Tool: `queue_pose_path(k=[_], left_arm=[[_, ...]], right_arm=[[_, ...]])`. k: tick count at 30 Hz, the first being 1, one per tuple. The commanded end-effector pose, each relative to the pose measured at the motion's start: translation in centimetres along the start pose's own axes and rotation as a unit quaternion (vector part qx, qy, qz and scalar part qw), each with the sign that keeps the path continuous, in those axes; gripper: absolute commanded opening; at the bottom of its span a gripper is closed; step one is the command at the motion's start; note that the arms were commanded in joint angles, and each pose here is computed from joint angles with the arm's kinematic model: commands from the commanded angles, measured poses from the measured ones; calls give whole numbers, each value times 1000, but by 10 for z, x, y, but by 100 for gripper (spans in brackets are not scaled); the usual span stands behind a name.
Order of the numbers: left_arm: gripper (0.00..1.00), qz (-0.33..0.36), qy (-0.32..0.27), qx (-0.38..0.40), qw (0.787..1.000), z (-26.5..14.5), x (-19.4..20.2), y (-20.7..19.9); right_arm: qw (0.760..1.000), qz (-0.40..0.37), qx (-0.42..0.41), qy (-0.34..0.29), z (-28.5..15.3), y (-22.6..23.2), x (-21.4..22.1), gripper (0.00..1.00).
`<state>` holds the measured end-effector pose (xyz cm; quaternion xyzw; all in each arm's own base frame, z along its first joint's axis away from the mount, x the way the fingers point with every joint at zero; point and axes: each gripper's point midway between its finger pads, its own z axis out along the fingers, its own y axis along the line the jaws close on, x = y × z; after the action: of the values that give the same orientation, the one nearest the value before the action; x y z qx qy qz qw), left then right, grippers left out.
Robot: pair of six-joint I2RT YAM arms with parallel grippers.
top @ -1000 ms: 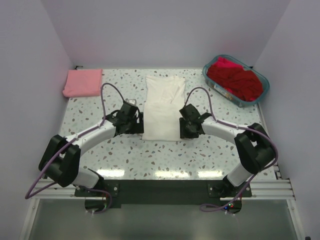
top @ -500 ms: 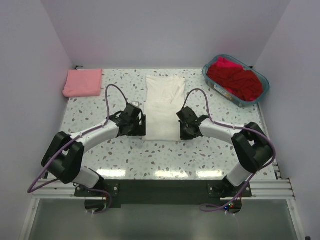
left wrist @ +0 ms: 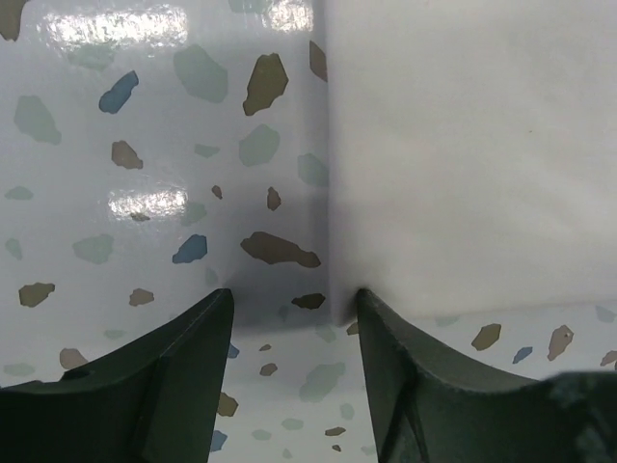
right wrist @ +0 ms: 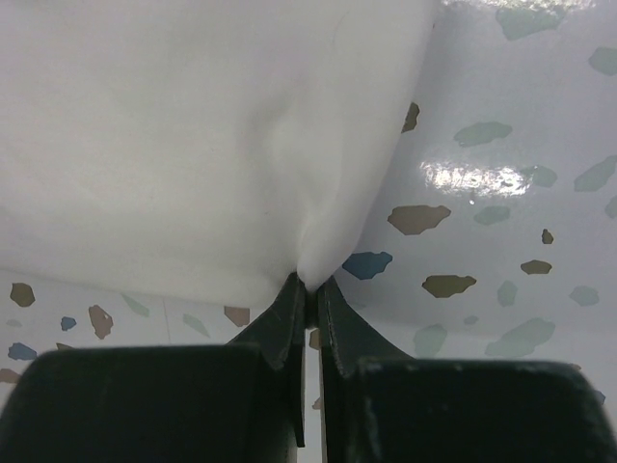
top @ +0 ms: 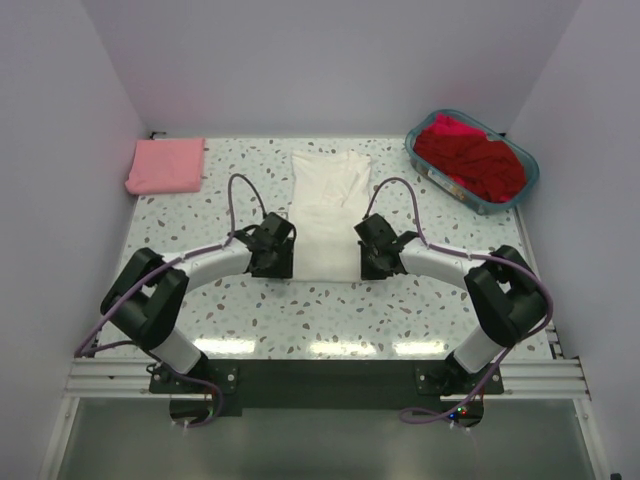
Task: Fold and stack the t-shirts
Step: Fold the tshirt
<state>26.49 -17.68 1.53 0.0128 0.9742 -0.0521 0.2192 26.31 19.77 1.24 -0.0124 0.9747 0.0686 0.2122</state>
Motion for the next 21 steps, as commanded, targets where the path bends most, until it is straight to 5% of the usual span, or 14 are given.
queue_pose_path(k=[1,12,21], left_arm=[[58,-8,6,11,1000,5,-2,-13],[45,9,65,-16,998,20,41,-9],[0,-5,95,-24,995,18,67,-1]], right_arm=[[995,-29,64,76,17,-37,52,0],[996,-40,51,63,12,-29,38,0],[995,-54,21,77,6,-23,48,0]])
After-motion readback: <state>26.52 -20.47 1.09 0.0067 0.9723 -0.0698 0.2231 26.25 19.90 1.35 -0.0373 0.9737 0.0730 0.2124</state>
